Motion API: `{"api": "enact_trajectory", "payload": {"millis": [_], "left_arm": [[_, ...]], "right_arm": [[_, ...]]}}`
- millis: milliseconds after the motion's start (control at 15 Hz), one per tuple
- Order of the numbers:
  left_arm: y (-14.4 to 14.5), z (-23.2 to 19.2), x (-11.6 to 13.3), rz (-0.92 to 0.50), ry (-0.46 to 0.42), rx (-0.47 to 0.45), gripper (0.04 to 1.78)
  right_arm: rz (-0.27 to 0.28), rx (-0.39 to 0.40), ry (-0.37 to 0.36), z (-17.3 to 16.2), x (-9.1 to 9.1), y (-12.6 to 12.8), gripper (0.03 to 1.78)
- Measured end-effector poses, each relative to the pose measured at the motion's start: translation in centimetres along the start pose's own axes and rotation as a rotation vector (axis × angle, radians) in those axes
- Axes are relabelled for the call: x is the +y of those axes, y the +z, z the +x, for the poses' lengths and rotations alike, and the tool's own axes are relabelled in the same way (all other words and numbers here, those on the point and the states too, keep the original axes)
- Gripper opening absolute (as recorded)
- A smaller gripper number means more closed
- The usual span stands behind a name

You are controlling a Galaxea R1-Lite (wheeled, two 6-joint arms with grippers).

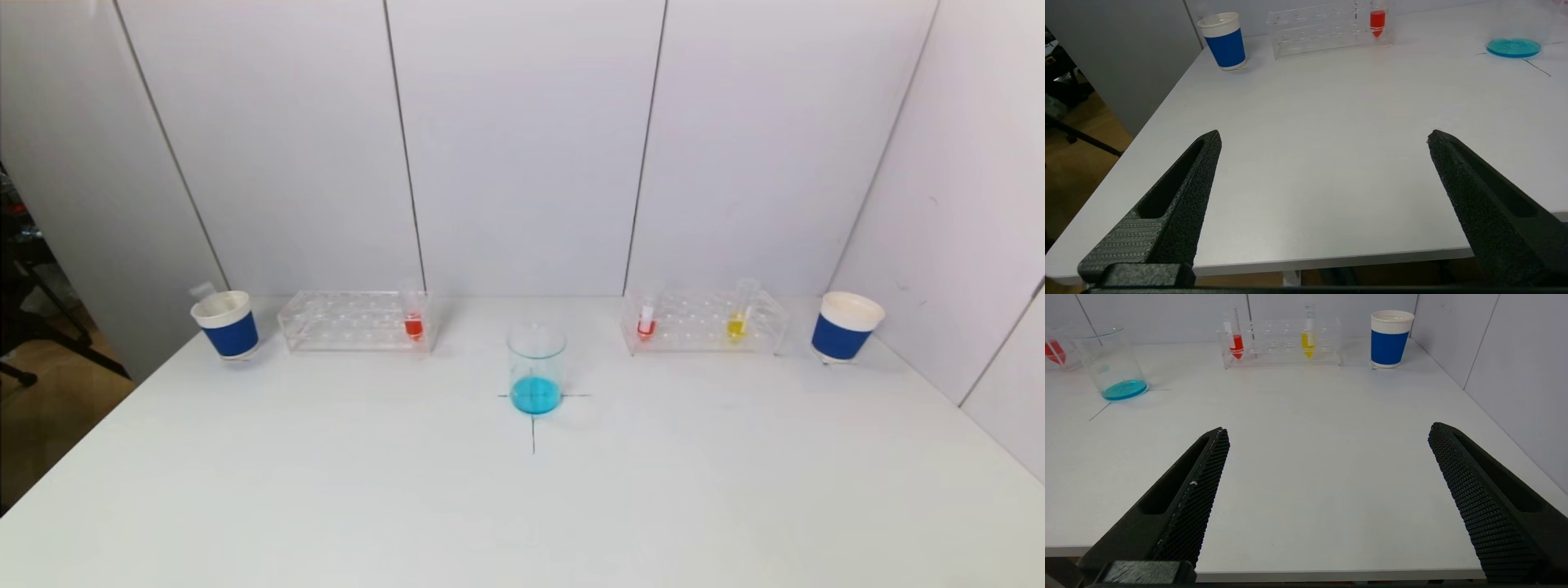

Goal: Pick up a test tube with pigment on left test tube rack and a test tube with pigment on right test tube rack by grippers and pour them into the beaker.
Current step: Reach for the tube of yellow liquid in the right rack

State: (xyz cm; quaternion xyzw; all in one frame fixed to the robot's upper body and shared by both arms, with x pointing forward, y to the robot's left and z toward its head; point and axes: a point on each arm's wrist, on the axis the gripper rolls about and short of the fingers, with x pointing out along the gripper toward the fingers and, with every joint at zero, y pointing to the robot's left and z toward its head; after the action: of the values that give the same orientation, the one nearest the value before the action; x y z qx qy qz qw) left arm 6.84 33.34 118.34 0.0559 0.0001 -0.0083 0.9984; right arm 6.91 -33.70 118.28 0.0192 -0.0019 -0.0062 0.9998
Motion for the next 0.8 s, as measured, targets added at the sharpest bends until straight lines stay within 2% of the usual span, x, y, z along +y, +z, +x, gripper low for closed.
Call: {"api": "enact_trajectory", "payload": {"millis": [800], "left_arm": [[-0.16, 0.06, -0.01, -0.002, 0.001, 0.003, 1.76]], "right_arm": [[0.0, 0.0, 0.0, 0.0, 0.0, 0.0, 1.77]]}}
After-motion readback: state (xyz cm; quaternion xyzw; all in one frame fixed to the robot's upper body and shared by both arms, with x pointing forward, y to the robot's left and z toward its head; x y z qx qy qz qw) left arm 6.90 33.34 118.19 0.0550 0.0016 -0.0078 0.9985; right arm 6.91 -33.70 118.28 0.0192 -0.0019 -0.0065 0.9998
